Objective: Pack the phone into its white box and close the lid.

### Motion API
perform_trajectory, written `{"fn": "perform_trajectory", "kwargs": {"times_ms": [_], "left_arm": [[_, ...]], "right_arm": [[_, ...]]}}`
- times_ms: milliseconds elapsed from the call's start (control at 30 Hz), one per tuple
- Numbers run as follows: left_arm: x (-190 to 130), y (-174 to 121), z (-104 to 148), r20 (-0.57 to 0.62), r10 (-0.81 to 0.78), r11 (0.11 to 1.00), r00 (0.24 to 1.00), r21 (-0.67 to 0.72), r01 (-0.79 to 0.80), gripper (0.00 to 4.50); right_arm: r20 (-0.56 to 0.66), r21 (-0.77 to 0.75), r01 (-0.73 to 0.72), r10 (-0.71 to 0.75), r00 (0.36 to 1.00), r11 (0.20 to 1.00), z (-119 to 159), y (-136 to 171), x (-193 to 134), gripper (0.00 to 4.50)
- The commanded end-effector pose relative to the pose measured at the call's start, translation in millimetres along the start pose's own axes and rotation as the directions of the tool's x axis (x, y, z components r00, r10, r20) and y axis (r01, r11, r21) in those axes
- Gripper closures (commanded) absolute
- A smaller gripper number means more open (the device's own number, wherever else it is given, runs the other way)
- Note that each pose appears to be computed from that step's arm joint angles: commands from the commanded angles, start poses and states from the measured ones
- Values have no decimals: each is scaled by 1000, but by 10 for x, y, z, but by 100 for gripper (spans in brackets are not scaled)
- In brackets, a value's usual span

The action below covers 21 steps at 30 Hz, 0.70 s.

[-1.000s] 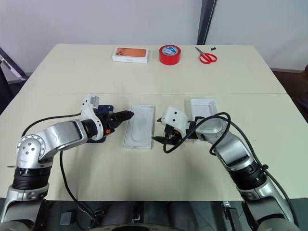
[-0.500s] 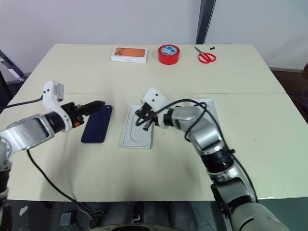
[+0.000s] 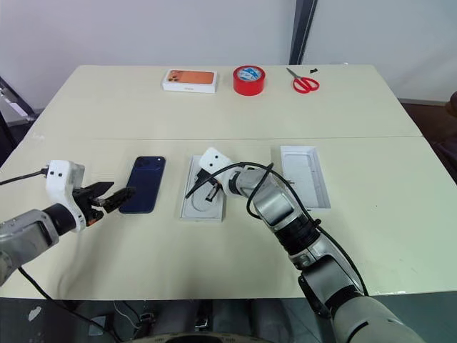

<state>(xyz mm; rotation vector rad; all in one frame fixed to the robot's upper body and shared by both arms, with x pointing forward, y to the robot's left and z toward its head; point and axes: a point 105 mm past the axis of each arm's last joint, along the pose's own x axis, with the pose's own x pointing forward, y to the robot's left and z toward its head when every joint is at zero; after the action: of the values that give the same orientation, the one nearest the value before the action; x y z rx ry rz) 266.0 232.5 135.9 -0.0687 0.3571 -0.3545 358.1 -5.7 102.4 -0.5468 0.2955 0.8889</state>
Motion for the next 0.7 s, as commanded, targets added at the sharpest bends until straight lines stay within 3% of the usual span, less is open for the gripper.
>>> {"fn": "perform_trajectory", "kwargs": {"times_ms": [33,300,400,433,700], "left_arm": [[-42,-37,107,60,-16,999,998,42,13,50],[3,153,175,83,80,992,993,-104,-71,50],[57,311,141,37,144,964,989,-232,-132,50],[78,370,133,23,164,947,986,-284,-150,0],[311,421,48,-140,125,893,982,-415,-173,0]], "right_arm": [[22,-37,-2,2,1000,999,78,36,-4,442],[210,-69,-25,39,977,997,657,33,-206,442],[202,-95,-68,86,976,993,779,188,-135,442],[189,-116,-77,98,977,990,801,241,-92,450],[70,-152,-134,146,987,979,843,519,236,450]]}}
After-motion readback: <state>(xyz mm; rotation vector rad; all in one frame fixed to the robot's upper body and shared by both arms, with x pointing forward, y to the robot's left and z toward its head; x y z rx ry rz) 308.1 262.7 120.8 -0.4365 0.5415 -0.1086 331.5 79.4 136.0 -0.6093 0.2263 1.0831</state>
